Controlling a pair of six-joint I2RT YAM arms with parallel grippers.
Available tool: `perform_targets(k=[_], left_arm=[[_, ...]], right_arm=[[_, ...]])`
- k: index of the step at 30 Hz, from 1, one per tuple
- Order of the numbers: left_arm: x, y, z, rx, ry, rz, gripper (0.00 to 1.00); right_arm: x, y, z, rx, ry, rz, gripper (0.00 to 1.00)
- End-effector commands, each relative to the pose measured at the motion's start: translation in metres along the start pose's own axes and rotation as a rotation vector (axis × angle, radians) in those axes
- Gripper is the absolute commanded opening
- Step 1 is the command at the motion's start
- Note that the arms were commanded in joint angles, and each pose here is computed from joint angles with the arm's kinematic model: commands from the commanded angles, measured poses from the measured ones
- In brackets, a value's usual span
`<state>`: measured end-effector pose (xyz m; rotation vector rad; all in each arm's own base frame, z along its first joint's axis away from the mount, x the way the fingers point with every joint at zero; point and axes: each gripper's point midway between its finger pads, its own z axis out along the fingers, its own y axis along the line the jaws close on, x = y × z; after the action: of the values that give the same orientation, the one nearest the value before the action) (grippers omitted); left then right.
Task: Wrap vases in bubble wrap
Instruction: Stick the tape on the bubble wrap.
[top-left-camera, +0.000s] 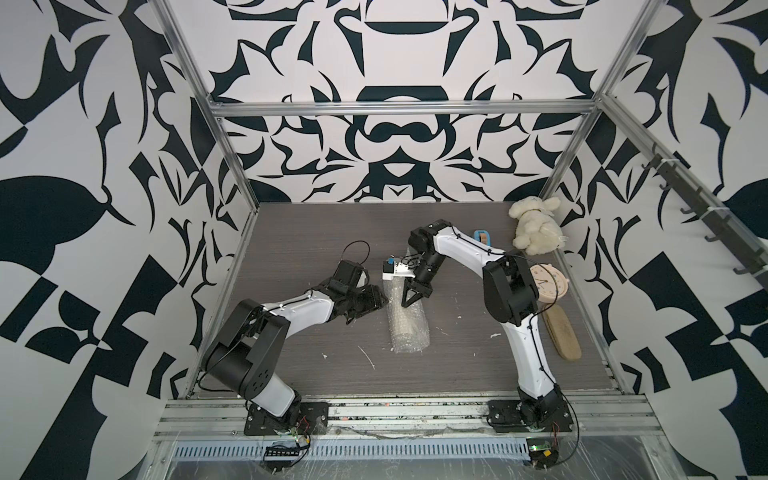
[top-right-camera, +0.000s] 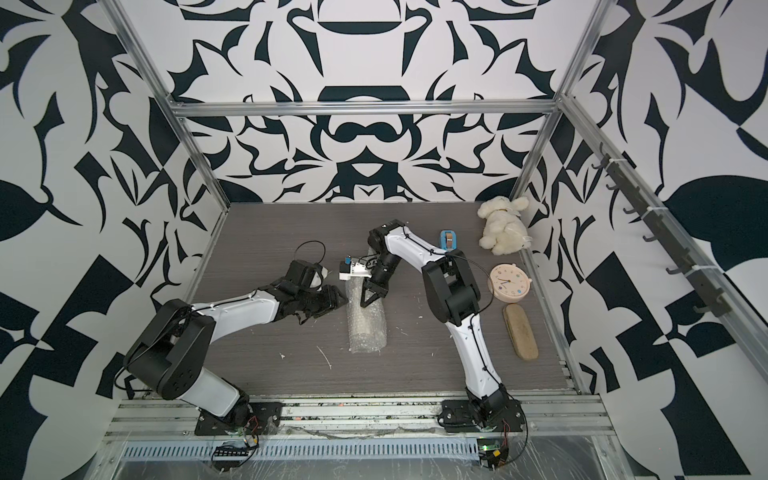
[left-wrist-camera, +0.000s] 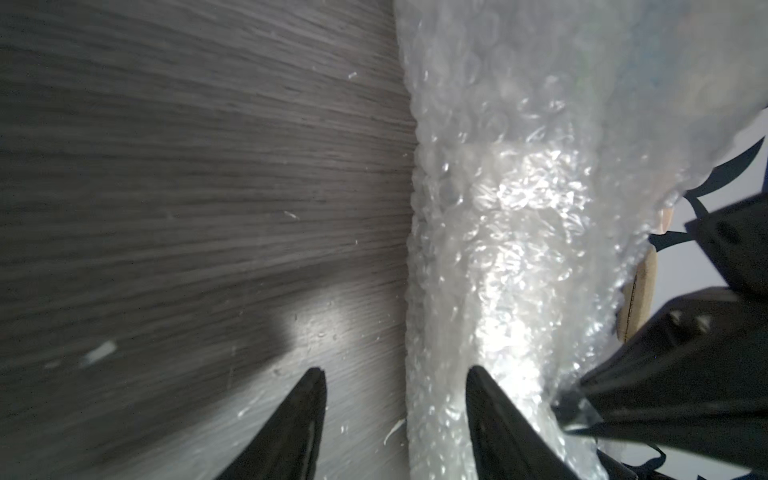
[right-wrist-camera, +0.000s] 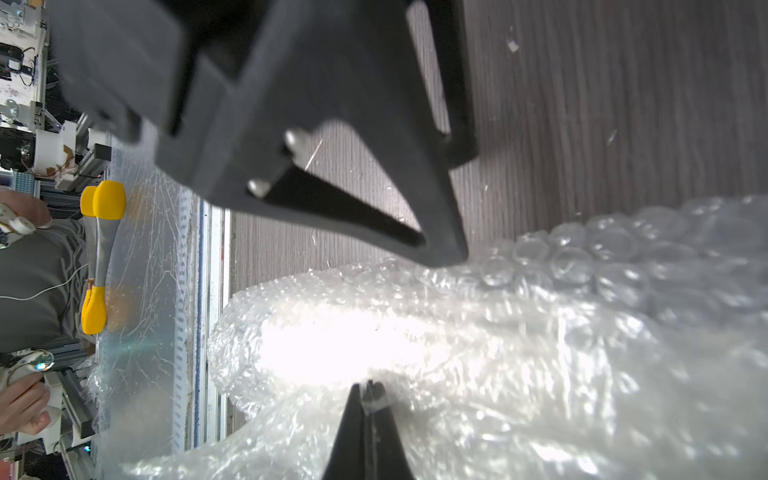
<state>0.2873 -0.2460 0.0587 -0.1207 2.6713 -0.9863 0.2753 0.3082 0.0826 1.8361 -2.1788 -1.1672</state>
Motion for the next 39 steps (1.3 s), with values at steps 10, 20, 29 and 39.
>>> perform_targets(k=[10,20,29,39], left_arm=[[-0.010,-0.046,0.004,0.213,0.022,0.076,0.75],[-0.011,-0.031,0.028,0.181,-0.026,0.002,0.90],[-0.004,-0.028,0.039,0.212,-0.018,-0.039,0.87],[0.008,-0.003,0.050,0.135,-0.006,-0.075,0.66]], right_arm=[[0.008,-0.003,0.004,0.005,0.050,0.031,0.00],[0.006,-0.003,0.004,0.004,0.037,0.030,0.00],[0.005,-0.003,0.002,0.010,0.039,0.039,0.00],[0.005,-0.003,-0.006,0.035,0.076,0.098,0.00]])
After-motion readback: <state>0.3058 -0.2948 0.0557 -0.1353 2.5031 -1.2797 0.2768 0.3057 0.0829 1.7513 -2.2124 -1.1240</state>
